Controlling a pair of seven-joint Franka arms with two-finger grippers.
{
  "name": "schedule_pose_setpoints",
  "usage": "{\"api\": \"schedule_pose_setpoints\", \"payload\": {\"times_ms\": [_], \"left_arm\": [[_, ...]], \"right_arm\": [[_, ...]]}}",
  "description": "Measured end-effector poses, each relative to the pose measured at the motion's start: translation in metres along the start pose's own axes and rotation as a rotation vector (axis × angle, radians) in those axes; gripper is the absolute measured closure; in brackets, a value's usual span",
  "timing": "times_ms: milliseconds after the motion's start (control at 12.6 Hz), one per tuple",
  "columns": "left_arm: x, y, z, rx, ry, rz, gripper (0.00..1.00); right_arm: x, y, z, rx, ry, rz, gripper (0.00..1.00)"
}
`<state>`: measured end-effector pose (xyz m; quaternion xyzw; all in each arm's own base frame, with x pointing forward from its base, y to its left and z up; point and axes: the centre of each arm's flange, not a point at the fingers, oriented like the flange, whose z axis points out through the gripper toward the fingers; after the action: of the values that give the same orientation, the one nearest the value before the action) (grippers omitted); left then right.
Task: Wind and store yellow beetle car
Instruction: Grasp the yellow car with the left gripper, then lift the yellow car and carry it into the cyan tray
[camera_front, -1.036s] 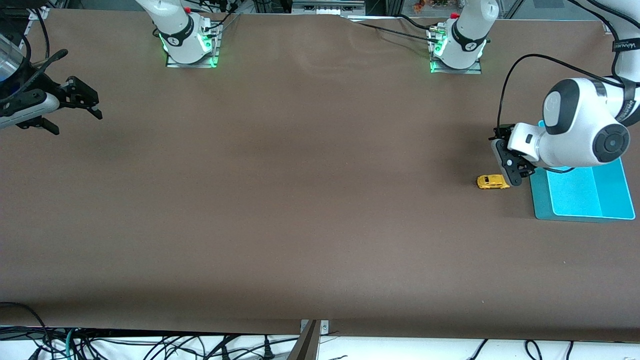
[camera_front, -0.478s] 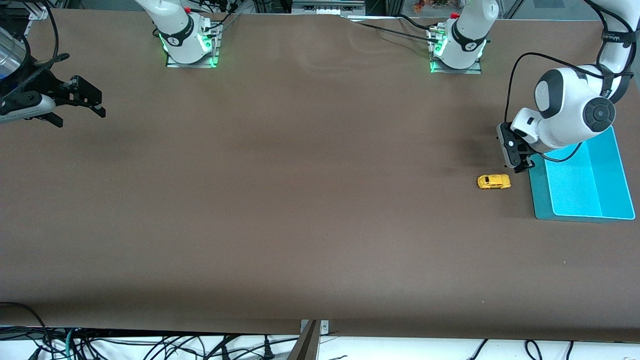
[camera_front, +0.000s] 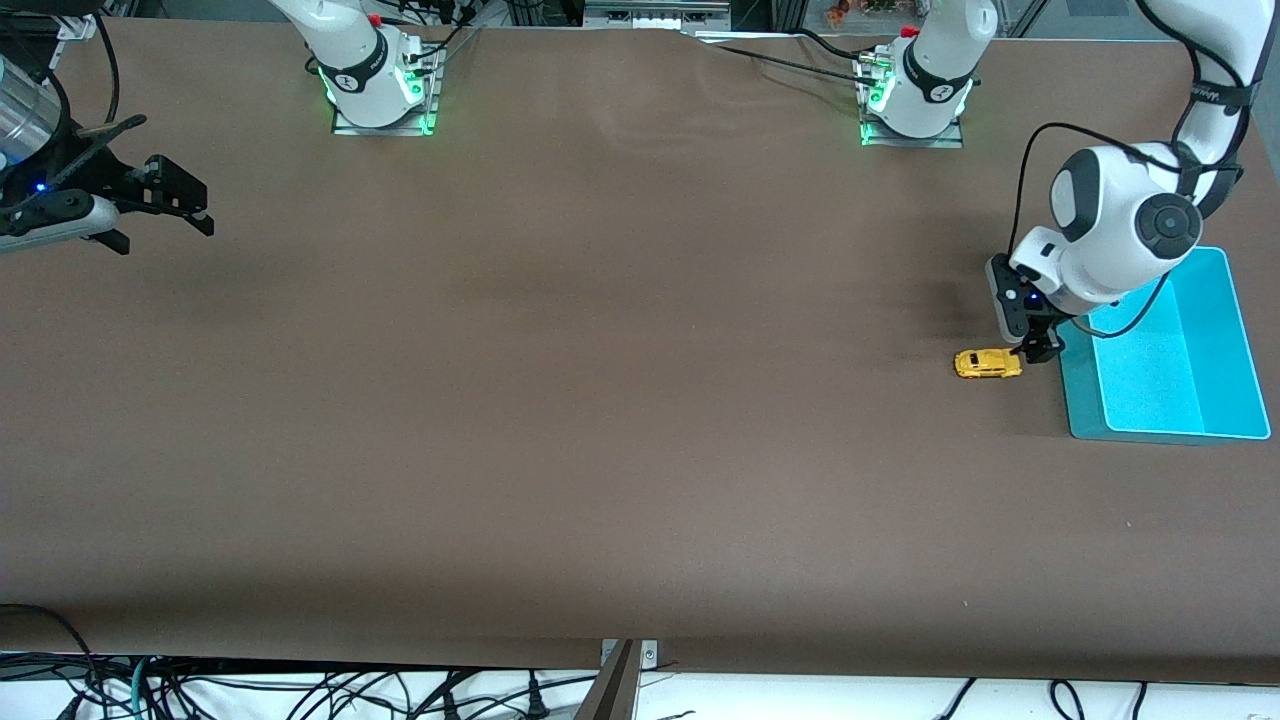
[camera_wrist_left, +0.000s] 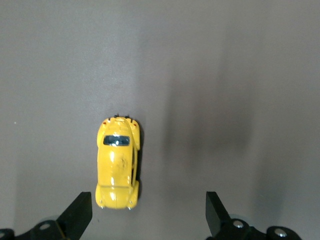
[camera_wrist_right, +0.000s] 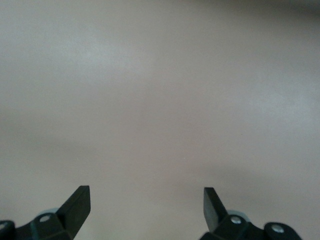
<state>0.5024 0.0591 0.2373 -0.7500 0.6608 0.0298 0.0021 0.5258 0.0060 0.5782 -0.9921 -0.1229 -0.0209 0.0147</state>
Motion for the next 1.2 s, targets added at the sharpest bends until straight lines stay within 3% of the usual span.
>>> {"api": "schedule_pose_setpoints", "payload": {"times_ms": [319,1195], "left_arm": [[0.004,-0.004,0.045,0.025,0.006,0.006,0.00],[0.009,-0.010,0.047,0.047,0.009,0.020,0.00]], "right_arm": [[-0.002,0.009,0.002,0.003,-0.004,0.017,0.00],[-0.010,0.024,-0.001,0.009,-0.017,0.054,0.00]]}}
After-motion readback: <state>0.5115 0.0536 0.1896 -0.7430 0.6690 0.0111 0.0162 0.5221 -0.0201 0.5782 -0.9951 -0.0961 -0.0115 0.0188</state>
